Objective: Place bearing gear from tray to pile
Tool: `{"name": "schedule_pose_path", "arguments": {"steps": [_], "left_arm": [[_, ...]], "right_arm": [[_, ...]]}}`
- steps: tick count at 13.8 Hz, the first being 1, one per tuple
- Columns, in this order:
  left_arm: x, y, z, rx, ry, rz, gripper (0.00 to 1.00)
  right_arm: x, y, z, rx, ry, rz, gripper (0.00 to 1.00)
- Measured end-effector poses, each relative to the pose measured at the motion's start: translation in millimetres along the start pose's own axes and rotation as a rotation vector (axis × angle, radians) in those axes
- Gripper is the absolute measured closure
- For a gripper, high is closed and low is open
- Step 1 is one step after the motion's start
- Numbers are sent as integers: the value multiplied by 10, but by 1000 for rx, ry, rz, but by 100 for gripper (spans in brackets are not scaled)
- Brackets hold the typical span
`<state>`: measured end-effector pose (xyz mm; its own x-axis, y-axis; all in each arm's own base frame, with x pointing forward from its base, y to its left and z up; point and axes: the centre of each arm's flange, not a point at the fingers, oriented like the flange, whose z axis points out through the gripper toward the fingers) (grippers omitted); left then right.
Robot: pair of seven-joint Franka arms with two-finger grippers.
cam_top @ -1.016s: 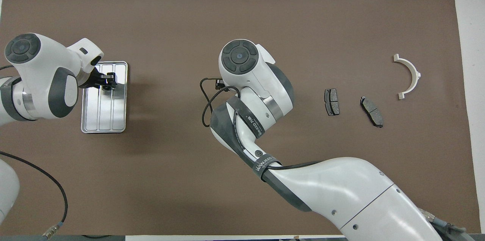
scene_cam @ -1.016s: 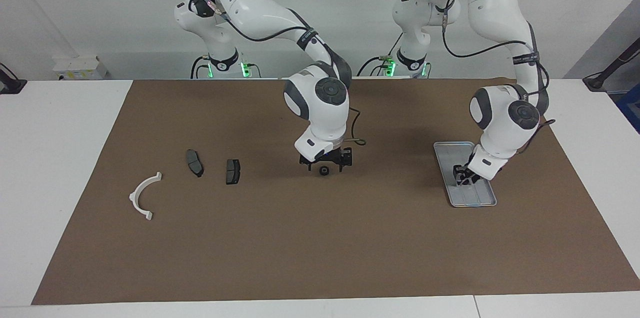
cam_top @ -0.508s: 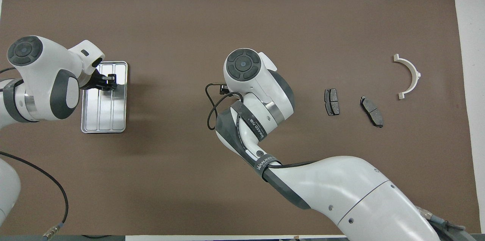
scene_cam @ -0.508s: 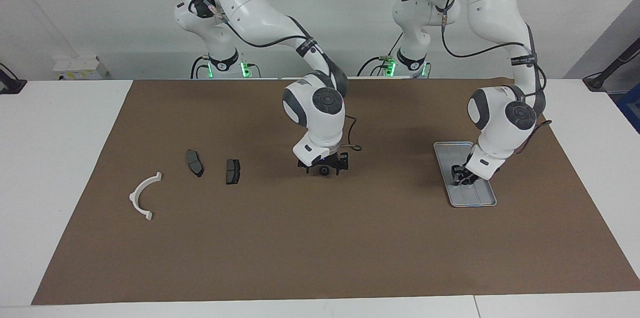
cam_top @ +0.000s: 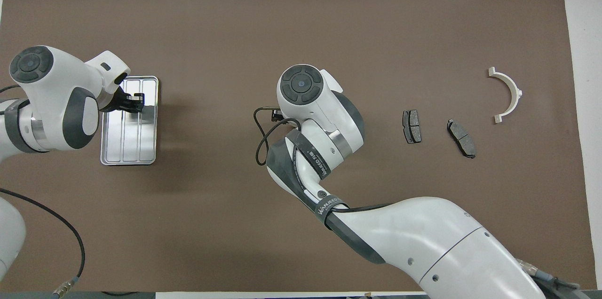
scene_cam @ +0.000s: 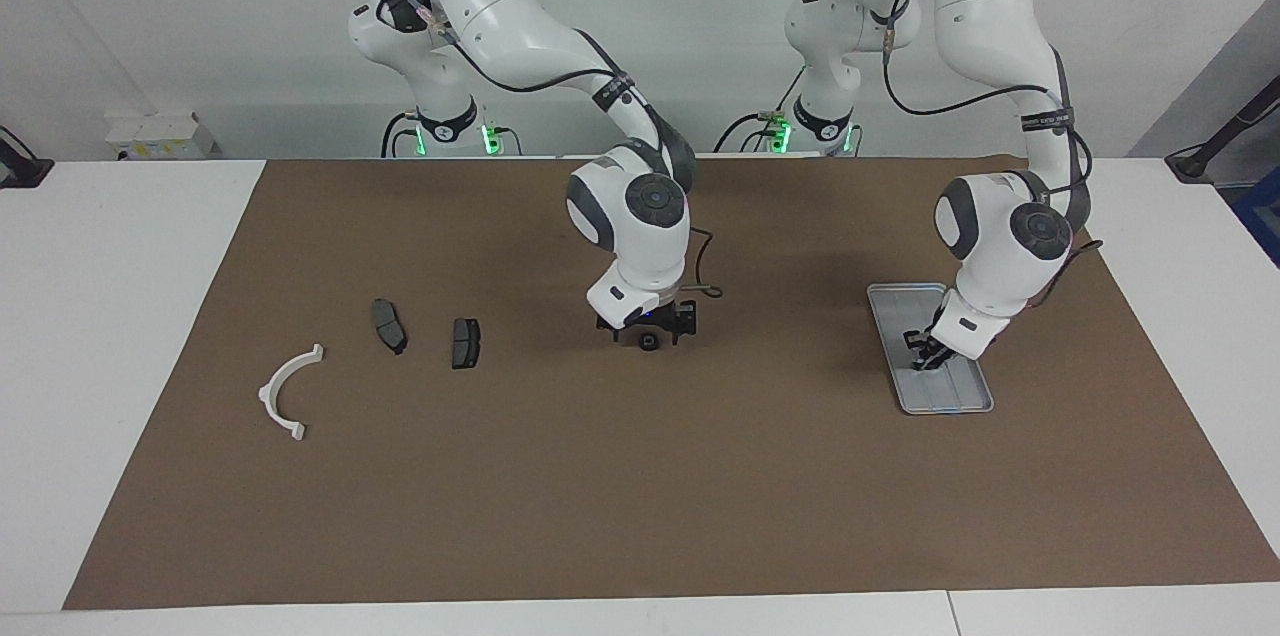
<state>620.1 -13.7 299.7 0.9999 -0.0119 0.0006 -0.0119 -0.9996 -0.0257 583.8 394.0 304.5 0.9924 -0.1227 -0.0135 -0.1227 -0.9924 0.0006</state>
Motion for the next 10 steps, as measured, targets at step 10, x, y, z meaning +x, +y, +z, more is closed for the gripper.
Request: {"name": "schedule_pose_path", "arguments": {"steps": [10], "left_arm": [[104,60,-649,-3,4,-17,76]], "right_arm": [[-133,43,197,2,-10,13,0]]}}
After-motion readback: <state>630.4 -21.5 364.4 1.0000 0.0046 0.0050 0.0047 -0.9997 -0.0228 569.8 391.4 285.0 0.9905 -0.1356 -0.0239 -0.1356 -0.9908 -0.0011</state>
